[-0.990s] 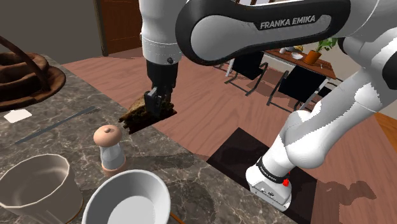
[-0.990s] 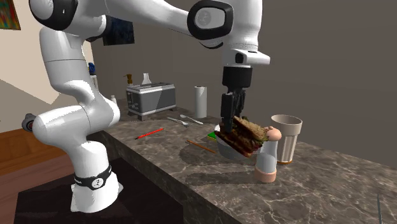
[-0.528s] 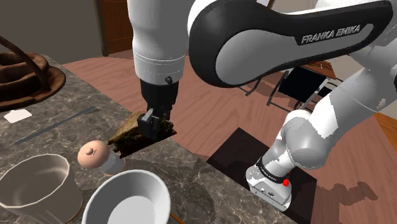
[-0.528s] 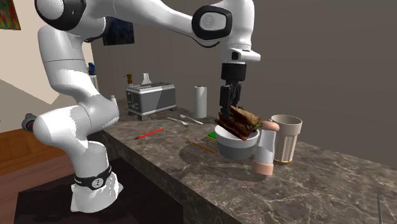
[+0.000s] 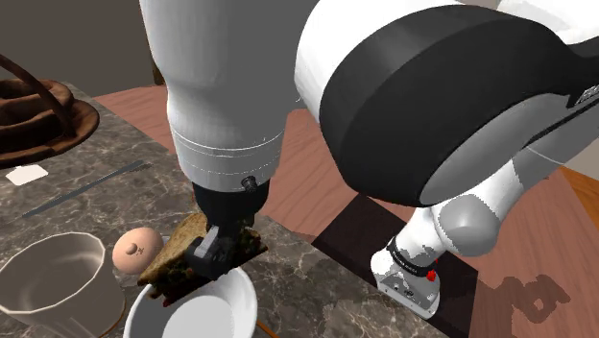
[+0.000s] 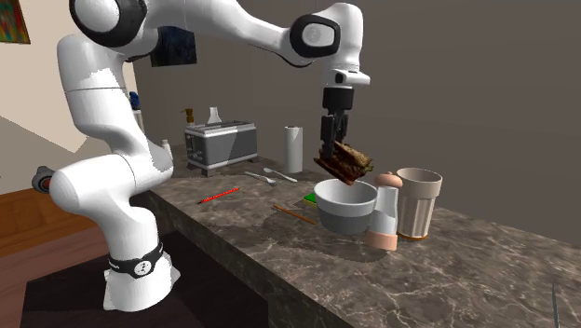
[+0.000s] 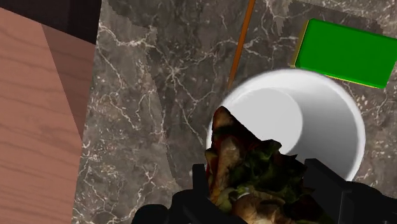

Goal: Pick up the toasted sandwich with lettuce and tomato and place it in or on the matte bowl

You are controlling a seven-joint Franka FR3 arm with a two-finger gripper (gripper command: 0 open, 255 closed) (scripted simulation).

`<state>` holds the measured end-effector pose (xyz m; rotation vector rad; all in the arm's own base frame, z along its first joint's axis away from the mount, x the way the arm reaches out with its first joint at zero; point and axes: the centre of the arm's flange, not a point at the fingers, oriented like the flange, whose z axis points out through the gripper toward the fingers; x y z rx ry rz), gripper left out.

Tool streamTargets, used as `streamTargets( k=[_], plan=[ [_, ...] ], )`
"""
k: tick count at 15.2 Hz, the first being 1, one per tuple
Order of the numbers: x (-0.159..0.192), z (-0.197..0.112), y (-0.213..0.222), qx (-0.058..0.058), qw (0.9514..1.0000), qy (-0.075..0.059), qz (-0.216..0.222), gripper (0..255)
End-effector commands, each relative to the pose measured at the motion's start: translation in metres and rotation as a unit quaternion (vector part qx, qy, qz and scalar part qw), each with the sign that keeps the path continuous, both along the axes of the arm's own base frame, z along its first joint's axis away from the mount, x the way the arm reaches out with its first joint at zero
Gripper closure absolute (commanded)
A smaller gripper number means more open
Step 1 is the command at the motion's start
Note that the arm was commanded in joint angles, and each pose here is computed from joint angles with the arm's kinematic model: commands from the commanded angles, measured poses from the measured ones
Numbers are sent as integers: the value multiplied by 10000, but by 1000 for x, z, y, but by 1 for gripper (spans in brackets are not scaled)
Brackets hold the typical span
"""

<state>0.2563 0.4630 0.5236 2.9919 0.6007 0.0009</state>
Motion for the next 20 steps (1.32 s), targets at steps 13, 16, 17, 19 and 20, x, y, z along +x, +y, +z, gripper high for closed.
streamTargets(
  k=[13,16,17,19,20],
  plan=[
    [-38,-51,38,1,10000,1,-9,255],
    [-38,-67,38,1,10000,1,-9,255],
    [-38,-72,38,1,10000,1,-9,255],
    [-38,-79,38,1,10000,1,-9,255],
    [-38,-79,38,1,10000,1,-8,255]
  ],
)
